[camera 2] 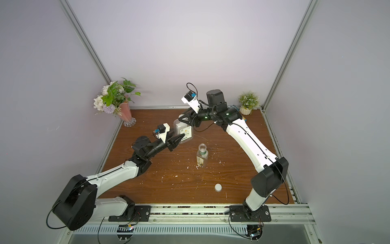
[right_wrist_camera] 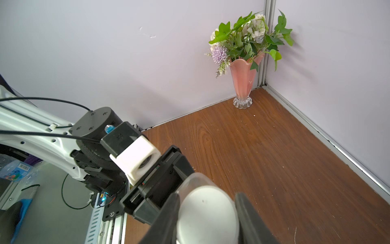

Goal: Screw on the bottle caps
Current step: Screw the bottle cap onto the plastic bottle.

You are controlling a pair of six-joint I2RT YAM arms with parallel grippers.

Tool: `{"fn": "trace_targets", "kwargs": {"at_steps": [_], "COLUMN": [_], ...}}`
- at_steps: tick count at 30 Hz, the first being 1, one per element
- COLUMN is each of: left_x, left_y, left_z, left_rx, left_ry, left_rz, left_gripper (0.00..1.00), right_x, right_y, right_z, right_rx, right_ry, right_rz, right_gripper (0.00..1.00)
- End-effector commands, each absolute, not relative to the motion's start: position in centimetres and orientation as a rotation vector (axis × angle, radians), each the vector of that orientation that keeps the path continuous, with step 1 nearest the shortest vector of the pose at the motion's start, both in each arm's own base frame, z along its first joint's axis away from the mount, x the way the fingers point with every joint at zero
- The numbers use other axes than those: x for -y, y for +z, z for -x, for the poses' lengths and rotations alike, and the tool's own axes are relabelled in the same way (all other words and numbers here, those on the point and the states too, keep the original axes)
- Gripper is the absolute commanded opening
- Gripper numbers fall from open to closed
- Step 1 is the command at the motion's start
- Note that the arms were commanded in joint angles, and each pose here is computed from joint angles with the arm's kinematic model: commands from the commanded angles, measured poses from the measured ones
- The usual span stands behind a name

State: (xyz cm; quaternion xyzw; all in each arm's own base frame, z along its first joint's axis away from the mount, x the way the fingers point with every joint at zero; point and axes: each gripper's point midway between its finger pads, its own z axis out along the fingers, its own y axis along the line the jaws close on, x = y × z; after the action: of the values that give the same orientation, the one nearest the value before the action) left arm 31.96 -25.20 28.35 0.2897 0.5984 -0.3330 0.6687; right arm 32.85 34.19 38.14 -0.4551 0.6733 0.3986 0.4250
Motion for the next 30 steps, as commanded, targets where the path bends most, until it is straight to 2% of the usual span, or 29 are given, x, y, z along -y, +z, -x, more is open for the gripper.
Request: {"fn": "trace_targets", "kwargs": {"at_steps": [1,3,5,11,30], "left_x": [25.0,24.9,24.9,23.7,20.7], "left_y": [31.1,31.0,30.8,31.7,34.6], "left_z": [-32.5,-32.7,-32.8,-33.6,-34.6], "left_rx": [-1.271,-1.273,-1.275,-1.272,-1.215], "left_ry": [-0.733,-0.723,-0.713,-0.623,-0.43], "left_rz": [-0.633,-0.63,-0.633,-0.544,-0.354], "left_gripper": [0.01,0.01,0.0,0.0,0.0], "right_x": [-34.6,-34.7,-34.9,-36.7,-39.8], "right_y": [38.3,38.3,38.1,36.5,33.1], "right_z": [-32.1,-32.4,-32.9,-34.4,-34.9], "right_rx": [-1.689,-1.701,-1.727,-1.858,-2.07], "right_ry": [1.01,1.002,0.974,0.832,0.521], "right_rz": [1.154,1.129,1.094,0.972,0.555], "right_gripper": [0.2,0.08,0.0,0.0,0.0]}}
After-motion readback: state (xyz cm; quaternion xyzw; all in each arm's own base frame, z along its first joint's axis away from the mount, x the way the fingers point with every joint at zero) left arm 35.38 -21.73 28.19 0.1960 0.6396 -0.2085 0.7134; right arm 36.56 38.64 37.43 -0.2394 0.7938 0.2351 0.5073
